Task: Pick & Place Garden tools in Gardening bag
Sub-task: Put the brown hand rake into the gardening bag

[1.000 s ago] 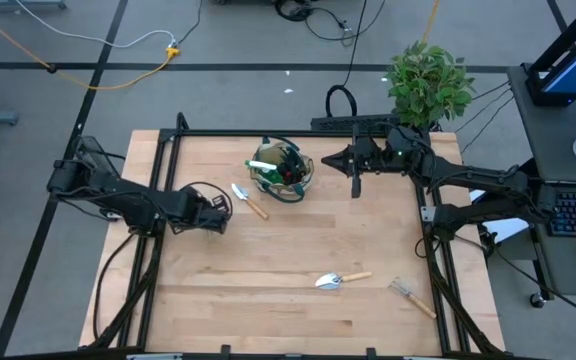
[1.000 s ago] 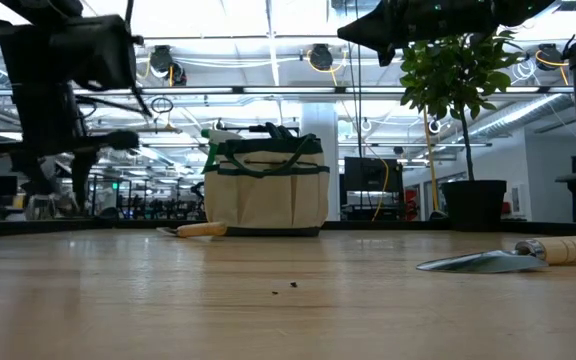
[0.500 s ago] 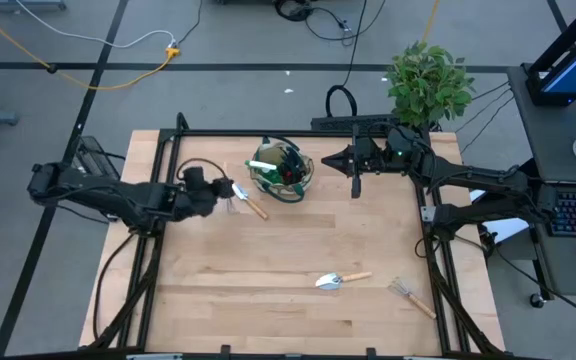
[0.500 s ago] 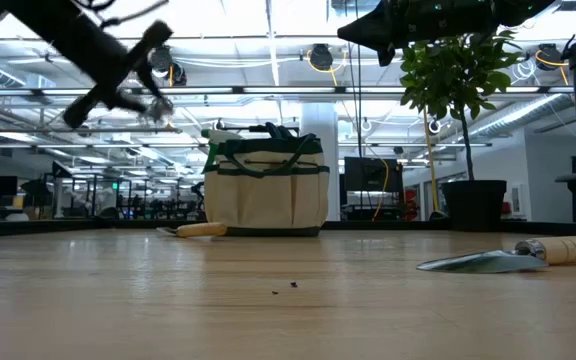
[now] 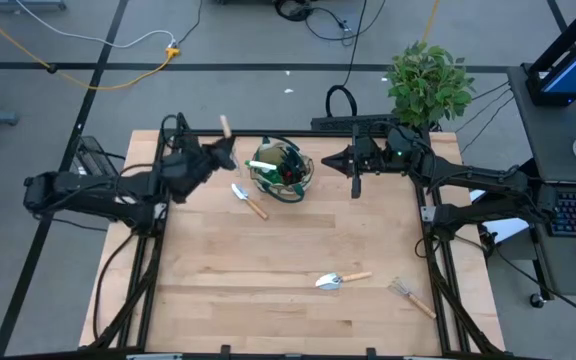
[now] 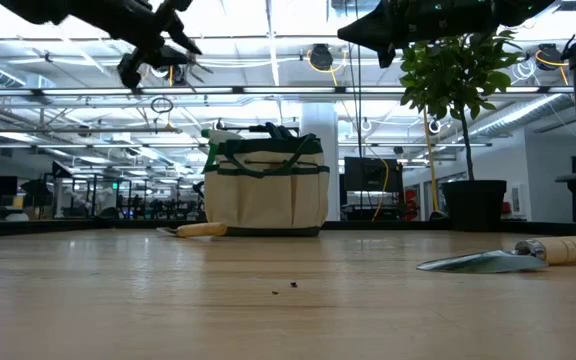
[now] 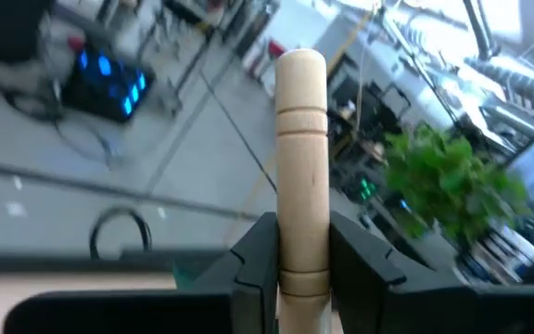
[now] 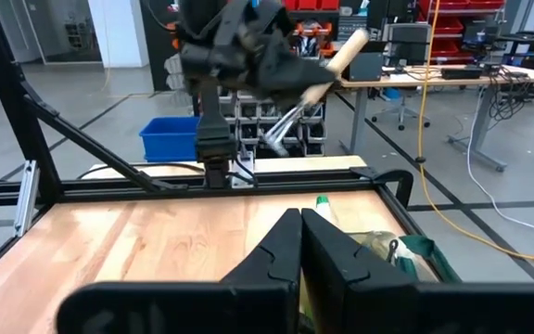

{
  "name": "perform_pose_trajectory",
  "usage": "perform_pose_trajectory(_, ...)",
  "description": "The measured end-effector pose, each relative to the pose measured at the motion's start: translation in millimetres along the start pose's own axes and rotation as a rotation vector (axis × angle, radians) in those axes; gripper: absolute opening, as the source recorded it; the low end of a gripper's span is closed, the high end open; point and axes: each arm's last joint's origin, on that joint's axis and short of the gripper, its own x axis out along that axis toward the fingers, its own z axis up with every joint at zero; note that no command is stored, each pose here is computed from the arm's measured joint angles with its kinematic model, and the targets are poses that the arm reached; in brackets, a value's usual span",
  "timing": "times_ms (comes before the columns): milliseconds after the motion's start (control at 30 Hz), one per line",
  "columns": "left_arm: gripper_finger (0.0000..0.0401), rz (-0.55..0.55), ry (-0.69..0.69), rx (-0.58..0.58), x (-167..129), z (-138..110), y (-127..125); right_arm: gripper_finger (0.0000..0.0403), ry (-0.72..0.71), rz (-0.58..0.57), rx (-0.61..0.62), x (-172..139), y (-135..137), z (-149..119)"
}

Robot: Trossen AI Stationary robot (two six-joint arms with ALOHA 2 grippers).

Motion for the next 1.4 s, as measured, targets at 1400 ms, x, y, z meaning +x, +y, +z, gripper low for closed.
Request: perform_pose_trajectory(1400,0.0076,0.211,0.153,0.381,139.4,-62.8,1.1,0.0000,0.022,-0.002,0.025,0.0,0.0,-2.2)
